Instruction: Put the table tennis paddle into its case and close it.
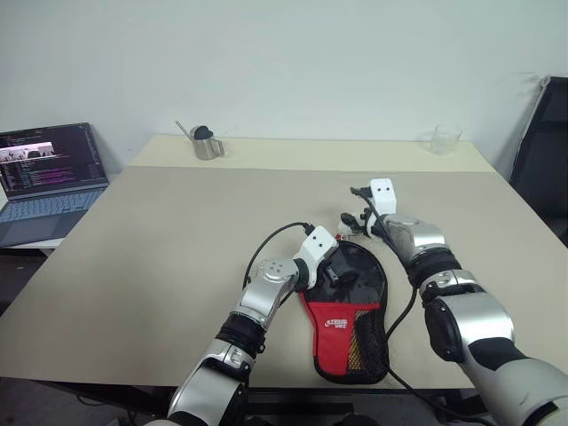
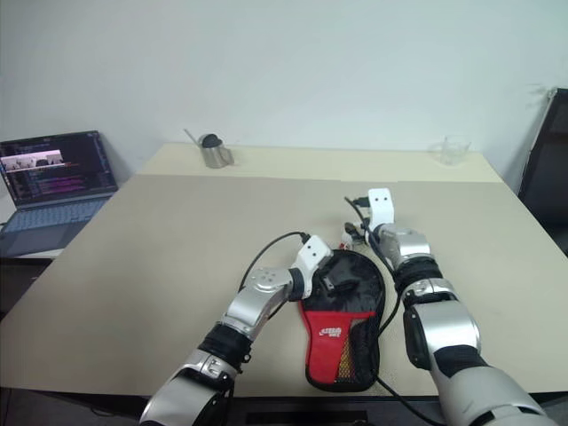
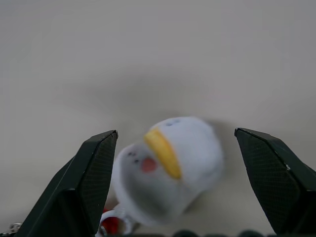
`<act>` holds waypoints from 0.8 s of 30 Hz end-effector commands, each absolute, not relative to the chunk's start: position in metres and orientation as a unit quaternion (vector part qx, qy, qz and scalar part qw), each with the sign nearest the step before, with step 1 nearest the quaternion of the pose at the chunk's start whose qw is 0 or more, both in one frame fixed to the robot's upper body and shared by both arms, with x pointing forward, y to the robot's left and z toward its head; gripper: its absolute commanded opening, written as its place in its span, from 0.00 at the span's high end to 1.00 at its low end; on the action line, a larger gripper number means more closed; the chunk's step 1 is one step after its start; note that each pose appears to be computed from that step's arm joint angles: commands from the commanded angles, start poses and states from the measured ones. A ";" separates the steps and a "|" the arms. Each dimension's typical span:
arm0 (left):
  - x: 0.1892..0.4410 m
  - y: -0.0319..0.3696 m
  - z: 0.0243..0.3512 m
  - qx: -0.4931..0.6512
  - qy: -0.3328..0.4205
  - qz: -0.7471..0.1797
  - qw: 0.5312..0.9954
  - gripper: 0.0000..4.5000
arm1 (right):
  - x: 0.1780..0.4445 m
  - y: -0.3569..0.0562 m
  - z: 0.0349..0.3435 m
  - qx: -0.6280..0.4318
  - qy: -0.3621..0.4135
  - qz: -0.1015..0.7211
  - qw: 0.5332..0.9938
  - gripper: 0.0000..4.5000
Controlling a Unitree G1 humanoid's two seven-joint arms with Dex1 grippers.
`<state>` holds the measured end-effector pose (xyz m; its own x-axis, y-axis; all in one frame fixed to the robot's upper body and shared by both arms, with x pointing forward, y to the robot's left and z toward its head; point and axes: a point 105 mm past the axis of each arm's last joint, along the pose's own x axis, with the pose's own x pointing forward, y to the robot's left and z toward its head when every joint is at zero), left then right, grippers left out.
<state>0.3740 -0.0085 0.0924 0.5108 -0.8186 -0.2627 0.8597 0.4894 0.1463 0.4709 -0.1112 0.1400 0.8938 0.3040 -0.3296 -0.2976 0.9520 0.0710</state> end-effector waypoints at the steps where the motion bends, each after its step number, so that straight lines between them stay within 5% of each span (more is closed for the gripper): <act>1: 0.366 -0.009 0.070 0.131 0.124 -0.491 0.852 0.01 | 0.478 -0.107 0.165 0.008 0.128 0.149 0.980 0.07; 15: 0.362 -0.006 0.069 0.144 0.130 -0.492 0.849 0.01 | 0.476 -0.111 0.137 -0.009 0.164 0.115 0.980 0.07; 18: 0.361 -0.006 0.068 0.146 0.131 -0.492 0.849 0.00 | 0.476 -0.109 0.138 -0.006 0.162 0.115 0.980 0.20; 24: 0.362 -0.006 0.068 0.146 0.132 -0.490 0.849 0.00 | 0.477 -0.108 0.139 -0.005 0.158 0.119 0.980 0.65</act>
